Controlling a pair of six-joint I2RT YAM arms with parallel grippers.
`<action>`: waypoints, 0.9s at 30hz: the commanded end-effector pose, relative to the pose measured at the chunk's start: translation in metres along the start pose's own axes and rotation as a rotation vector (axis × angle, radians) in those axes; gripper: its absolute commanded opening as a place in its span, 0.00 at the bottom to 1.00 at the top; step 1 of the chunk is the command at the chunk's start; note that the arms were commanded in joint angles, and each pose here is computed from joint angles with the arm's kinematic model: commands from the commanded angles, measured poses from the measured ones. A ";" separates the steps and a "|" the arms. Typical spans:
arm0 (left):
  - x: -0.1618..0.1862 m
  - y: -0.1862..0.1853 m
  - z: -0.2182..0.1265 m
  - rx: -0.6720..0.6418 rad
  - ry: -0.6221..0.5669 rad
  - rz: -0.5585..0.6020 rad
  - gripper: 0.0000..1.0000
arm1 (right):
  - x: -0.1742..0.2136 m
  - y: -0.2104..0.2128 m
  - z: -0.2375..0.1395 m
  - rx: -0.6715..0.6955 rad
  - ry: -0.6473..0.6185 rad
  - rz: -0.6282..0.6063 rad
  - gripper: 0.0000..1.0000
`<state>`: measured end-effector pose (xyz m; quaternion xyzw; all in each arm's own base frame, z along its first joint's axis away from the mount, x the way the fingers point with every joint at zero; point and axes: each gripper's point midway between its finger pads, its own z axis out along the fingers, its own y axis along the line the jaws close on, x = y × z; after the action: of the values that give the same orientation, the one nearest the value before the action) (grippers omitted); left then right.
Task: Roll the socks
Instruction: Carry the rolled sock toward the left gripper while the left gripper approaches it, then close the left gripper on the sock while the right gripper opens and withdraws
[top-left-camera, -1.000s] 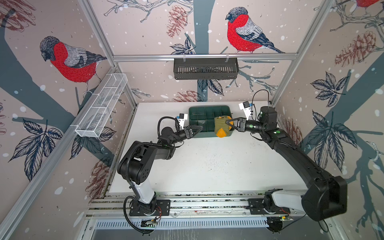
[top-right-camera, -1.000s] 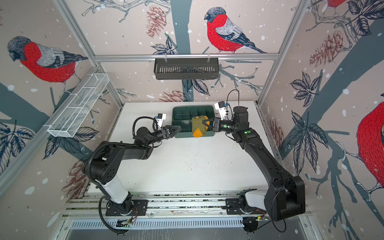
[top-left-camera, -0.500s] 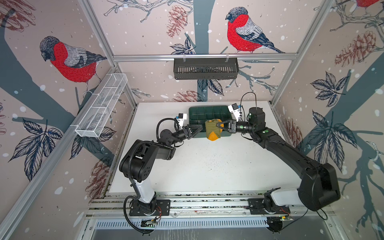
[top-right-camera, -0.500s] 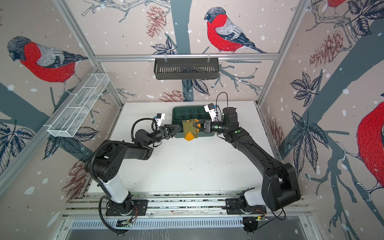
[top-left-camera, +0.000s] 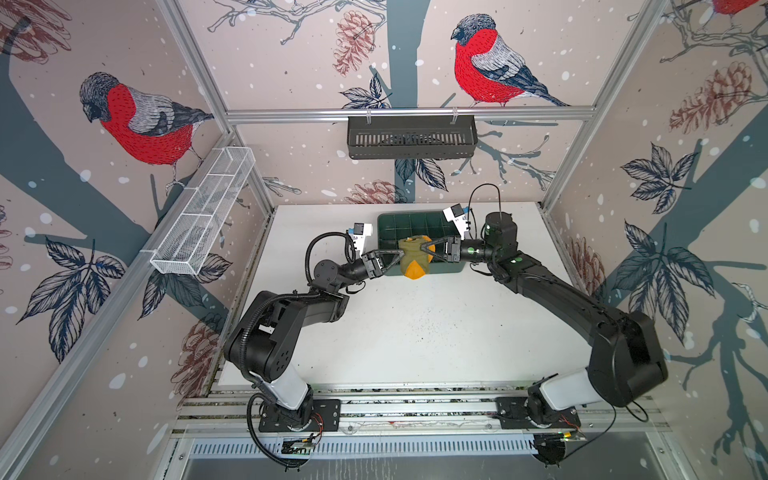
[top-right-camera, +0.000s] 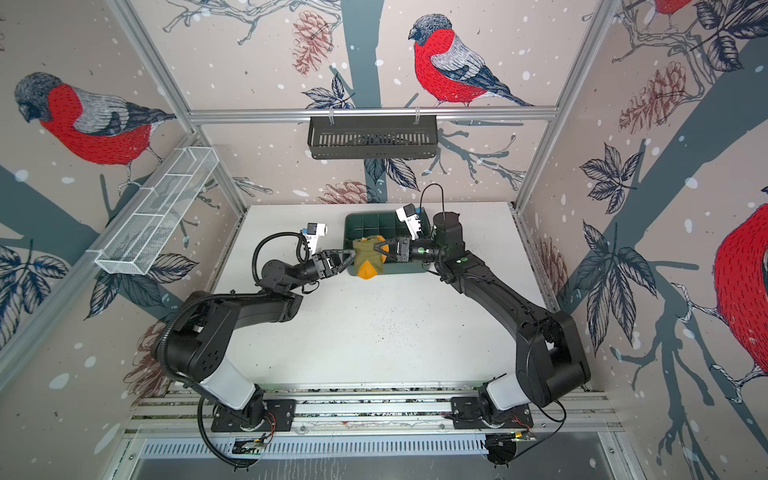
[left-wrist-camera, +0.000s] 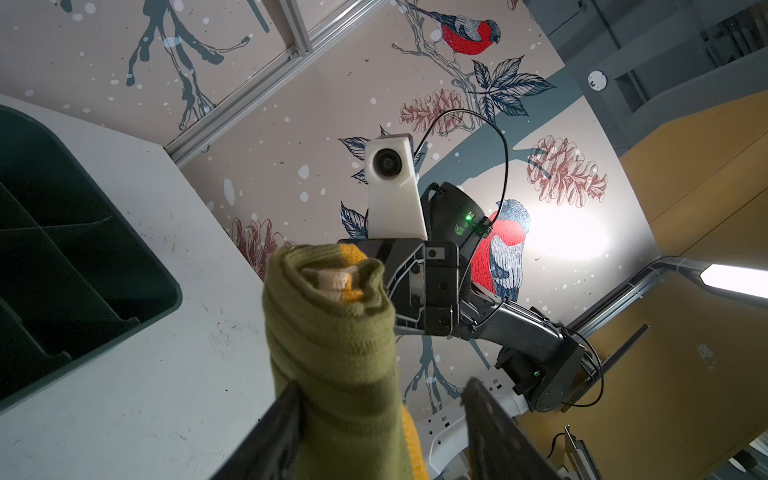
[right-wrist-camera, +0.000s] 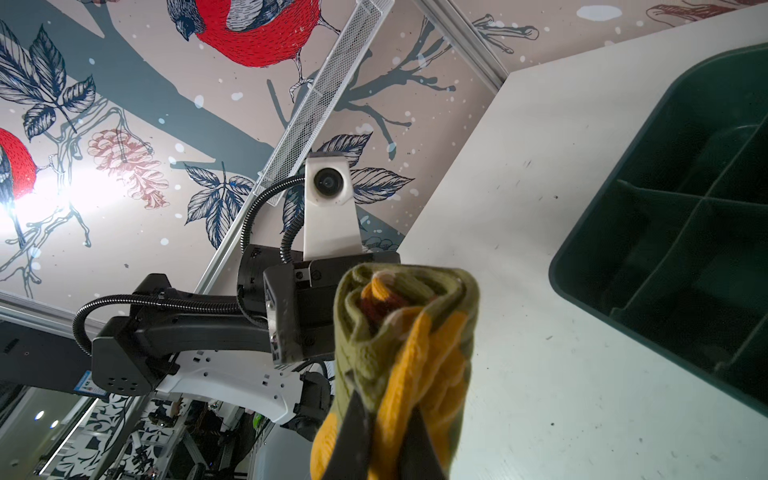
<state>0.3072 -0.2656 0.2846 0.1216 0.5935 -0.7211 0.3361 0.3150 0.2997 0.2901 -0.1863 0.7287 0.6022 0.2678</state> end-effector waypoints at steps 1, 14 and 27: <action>0.004 -0.003 0.001 -0.007 0.030 0.065 0.61 | -0.009 0.013 0.003 -0.048 -0.023 -0.035 0.00; 0.007 -0.001 0.000 -0.049 0.055 0.091 0.61 | -0.014 0.037 -0.001 -0.123 -0.043 -0.043 0.00; 0.007 -0.010 0.000 -0.032 0.066 0.101 0.58 | -0.005 0.039 0.020 -0.152 0.001 -0.031 0.00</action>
<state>0.3027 -0.2669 0.2822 0.1505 0.6191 -0.6865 0.3504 0.2994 0.3252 0.3056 -0.2053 0.6983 0.6407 0.2446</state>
